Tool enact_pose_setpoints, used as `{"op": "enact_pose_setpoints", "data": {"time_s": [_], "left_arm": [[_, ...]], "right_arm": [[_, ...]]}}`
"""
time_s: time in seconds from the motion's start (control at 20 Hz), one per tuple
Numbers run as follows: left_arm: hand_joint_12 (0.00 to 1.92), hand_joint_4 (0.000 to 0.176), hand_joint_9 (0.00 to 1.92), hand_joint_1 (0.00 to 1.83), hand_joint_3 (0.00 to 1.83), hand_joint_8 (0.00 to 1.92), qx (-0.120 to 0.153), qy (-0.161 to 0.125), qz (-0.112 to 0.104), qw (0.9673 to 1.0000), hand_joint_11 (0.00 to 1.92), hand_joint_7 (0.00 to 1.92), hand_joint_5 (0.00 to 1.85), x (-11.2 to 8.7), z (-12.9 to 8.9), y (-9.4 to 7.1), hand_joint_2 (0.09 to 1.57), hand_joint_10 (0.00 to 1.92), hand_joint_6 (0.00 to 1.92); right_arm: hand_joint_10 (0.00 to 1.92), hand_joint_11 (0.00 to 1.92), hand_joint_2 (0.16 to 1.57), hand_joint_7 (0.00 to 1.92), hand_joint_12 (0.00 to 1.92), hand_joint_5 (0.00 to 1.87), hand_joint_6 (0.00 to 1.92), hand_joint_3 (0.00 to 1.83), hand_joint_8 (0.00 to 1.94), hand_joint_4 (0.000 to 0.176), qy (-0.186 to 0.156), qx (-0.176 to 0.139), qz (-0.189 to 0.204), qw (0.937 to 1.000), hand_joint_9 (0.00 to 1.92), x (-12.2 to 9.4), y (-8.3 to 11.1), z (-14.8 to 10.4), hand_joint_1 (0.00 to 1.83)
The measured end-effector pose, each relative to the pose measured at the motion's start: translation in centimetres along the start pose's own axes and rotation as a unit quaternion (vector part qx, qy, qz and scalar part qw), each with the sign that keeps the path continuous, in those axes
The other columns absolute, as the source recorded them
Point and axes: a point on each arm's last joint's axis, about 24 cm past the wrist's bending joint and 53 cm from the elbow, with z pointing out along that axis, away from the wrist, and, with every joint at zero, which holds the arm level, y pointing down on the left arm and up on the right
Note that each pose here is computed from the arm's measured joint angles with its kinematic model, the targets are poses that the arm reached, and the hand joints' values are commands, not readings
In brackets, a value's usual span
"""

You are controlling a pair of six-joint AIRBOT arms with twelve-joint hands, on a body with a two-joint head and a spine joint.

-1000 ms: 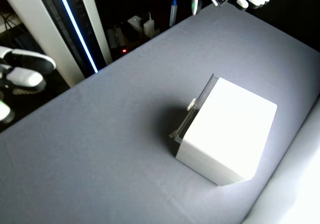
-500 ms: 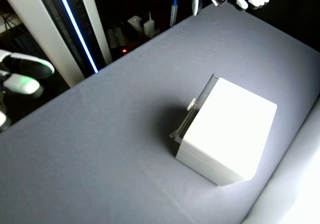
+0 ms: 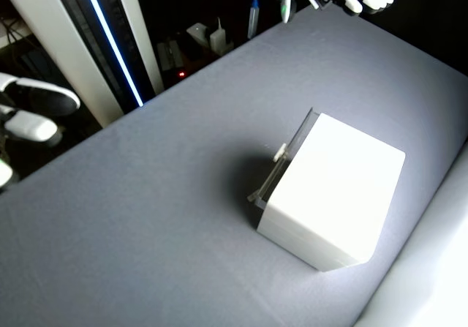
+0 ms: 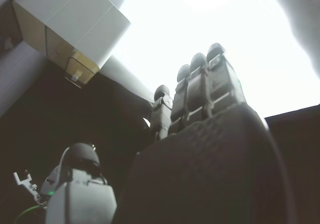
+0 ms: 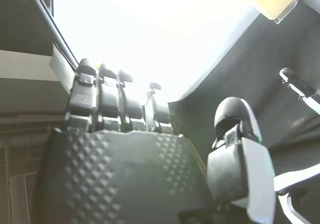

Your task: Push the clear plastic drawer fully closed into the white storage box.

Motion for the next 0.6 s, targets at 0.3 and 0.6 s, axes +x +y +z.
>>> {"op": "enact_pose_setpoints", "data": {"time_s": [0.3, 0.6], "left_arm": [[0.0, 0.176, 0.0, 0.0, 0.0, 0.0, 0.0, 0.0, 0.0, 1.0, 0.0, 0.0, 0.0, 0.0, 0.0, 0.0, 1.05, 0.0, 0.0], [0.0, 0.176, 0.0, 0.0, 0.0, 0.0, 0.0, 0.004, -0.01, 0.9999, 0.0, 0.0, 0.0, 0.6, -0.1, 0.1, 1.06, 0.0, 0.0]], "right_arm": [[0.0, 0.0, 1.14, 0.0, 0.0, 0.04, 0.01, 0.0, 0.0, 0.142, 0.0, 0.0, 0.001, 1.0, 0.0, 0.1, 0.0, 0.0, 0.02], [0.0, 0.01, 1.22, 0.04, 0.01, 0.09, 0.01, 0.01, 0.0, 0.029, 0.045, 0.0, 0.031, 0.9985, 0.01, 3.5, -0.9, -0.1, 0.0]]}}
